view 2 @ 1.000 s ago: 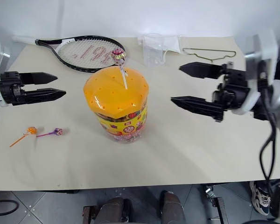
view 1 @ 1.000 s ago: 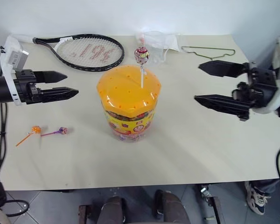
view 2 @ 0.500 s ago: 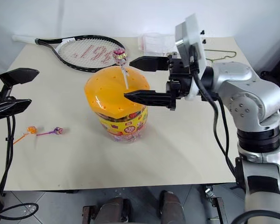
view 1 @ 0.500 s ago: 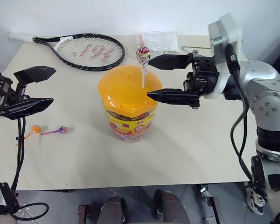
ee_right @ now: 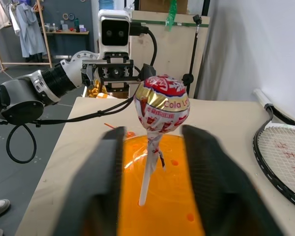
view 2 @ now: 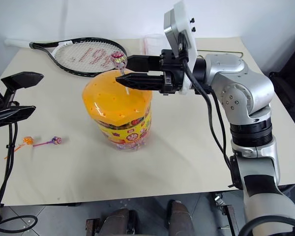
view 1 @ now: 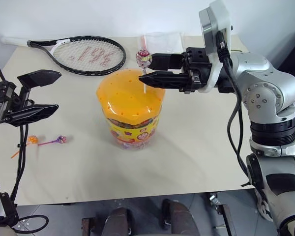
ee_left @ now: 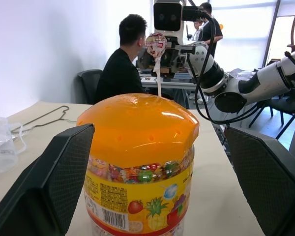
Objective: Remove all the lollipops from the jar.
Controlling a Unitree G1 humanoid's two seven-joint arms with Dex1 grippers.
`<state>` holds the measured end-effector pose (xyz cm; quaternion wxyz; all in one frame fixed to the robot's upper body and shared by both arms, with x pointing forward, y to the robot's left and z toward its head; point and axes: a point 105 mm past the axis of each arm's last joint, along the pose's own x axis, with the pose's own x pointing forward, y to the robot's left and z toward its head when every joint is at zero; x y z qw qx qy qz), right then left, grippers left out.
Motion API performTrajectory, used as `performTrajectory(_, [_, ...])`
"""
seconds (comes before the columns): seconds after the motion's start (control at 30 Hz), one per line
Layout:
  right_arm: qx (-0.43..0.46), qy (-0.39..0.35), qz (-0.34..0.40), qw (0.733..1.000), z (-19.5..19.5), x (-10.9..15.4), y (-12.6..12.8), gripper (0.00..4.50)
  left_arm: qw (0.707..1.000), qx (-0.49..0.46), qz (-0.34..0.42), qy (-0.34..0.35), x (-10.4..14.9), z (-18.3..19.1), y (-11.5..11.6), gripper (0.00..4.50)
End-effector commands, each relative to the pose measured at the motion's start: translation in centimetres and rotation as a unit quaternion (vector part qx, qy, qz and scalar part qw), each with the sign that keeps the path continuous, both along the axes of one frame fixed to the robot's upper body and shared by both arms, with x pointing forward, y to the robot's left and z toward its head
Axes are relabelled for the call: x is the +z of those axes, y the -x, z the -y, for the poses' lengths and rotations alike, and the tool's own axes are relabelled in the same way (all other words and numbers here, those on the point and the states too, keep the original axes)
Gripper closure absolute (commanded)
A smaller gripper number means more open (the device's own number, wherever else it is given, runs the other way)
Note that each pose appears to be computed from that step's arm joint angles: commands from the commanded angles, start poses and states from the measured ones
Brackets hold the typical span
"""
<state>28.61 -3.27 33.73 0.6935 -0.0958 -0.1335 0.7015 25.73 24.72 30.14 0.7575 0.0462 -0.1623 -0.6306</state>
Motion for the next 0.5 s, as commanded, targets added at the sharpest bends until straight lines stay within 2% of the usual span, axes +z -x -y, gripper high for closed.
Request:
performTrajectory(0.03, [0.014,-0.007,0.025,1.000,-0.3,1.4,0.9,3.99,0.997,-0.062,0.042,-0.019,1.0,0.7,1.6,0.00])
performTrajectory(0.07, [0.016,-0.008,0.026,0.999,-0.4,1.6,0.9,4.34,0.997,-0.062,0.043,-0.019,1.1,0.7,1.6,0.00])
performTrajectory(0.1, [0.016,-0.009,0.029,0.999,-0.4,1.8,1.0,4.47,0.997,-0.064,0.044,-0.018,1.1,0.8,1.5,0.00])
performTrajectory(0.23, [0.015,-0.017,0.041,0.999,-0.3,2.8,1.2,4.47,0.996,-0.070,0.044,-0.017,1.1,1.0,1.3,0.00])
performTrajectory(0.5, [-0.047,-0.059,0.081,0.994,2.3,8.0,0.7,4.47,0.997,-0.069,0.040,-0.024,1.1,1.0,0.7,0.00])
